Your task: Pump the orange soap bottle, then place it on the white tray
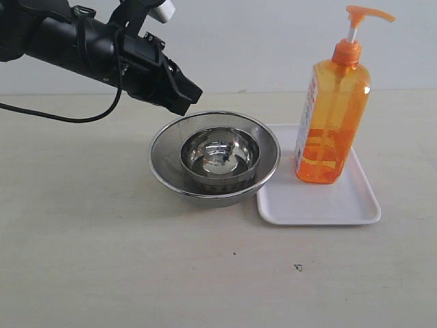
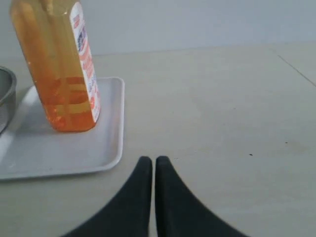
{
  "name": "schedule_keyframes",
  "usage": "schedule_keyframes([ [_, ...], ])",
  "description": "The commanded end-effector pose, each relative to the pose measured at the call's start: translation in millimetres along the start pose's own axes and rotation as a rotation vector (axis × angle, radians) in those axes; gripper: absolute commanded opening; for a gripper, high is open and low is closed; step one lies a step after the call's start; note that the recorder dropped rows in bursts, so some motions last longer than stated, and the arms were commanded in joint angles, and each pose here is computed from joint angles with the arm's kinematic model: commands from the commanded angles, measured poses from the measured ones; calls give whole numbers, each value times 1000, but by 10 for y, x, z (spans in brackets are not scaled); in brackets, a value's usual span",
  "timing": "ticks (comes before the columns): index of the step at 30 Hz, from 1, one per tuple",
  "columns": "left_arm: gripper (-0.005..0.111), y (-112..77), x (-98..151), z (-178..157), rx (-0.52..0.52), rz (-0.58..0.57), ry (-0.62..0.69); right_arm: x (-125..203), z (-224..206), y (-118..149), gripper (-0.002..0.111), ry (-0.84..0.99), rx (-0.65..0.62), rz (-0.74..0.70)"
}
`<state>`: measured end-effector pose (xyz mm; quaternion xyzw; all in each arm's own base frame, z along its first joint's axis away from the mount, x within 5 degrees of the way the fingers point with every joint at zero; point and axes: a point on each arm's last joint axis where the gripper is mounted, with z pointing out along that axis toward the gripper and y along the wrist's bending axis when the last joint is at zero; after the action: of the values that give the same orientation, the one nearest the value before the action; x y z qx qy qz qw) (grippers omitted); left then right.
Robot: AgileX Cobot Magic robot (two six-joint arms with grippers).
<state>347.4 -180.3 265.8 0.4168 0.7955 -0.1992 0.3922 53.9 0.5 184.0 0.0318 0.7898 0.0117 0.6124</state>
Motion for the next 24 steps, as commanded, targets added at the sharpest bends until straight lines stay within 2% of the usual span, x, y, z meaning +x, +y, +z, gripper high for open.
schedule_keyframes([
  [1,5,-25,-20,-36,-2,-10,-12,16,0,24,0,2,-47,-30],
  [24,5,-25,-20,-36,-2,-10,-12,20,0,26,0,6,-49,-23],
])
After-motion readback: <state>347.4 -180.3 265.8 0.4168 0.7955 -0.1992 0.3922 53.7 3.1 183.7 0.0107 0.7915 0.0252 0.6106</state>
